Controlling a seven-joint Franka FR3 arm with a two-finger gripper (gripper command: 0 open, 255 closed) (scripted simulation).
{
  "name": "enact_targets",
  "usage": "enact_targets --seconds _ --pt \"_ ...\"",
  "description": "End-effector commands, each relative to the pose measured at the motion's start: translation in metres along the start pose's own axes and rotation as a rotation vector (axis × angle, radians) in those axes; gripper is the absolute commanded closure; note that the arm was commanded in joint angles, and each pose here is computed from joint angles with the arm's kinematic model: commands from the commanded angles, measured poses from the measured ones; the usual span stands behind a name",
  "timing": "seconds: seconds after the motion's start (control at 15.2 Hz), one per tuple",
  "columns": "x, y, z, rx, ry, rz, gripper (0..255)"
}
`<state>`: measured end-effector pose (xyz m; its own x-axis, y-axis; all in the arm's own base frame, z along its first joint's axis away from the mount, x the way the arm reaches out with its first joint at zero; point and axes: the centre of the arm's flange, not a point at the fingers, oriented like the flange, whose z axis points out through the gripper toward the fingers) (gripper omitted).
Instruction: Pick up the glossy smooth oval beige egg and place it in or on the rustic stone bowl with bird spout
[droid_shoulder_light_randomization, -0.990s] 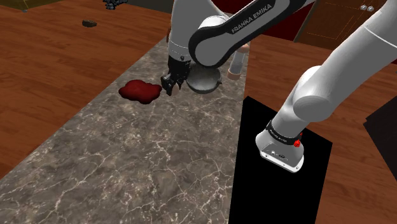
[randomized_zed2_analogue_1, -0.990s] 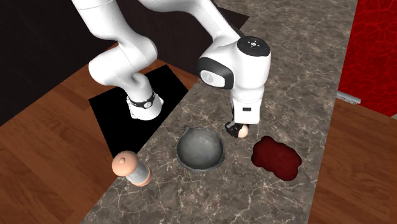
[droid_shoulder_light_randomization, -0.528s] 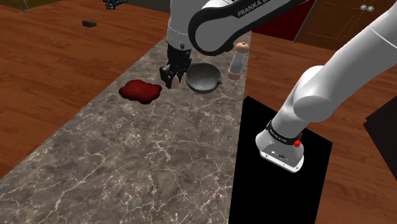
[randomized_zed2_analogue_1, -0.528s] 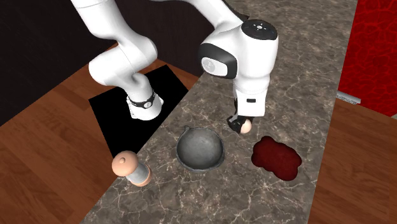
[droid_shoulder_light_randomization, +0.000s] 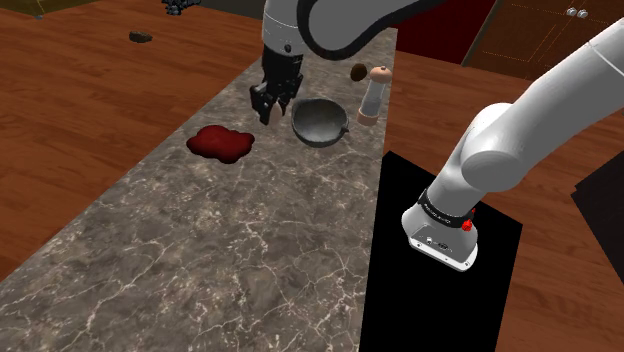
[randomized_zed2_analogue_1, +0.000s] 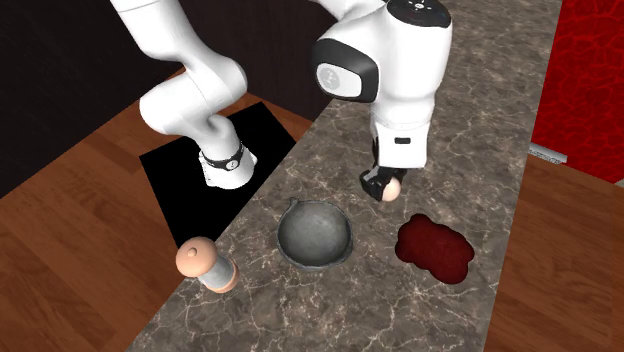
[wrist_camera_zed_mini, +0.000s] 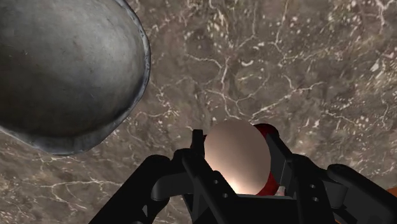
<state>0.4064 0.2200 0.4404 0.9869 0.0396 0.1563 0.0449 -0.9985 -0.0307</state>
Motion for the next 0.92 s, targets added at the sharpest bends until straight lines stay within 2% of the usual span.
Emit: enact_targets --seconds 0.0,0.59,0.86 --pt "0.001 0.000 -0.011 0.000 0.000 0.000 255" --pt "0.008 -0.001 -0.056 0.000 0.000 0.000 255" --pt "-0.004 0.050 -0.060 0.000 0.000 0.000 255"
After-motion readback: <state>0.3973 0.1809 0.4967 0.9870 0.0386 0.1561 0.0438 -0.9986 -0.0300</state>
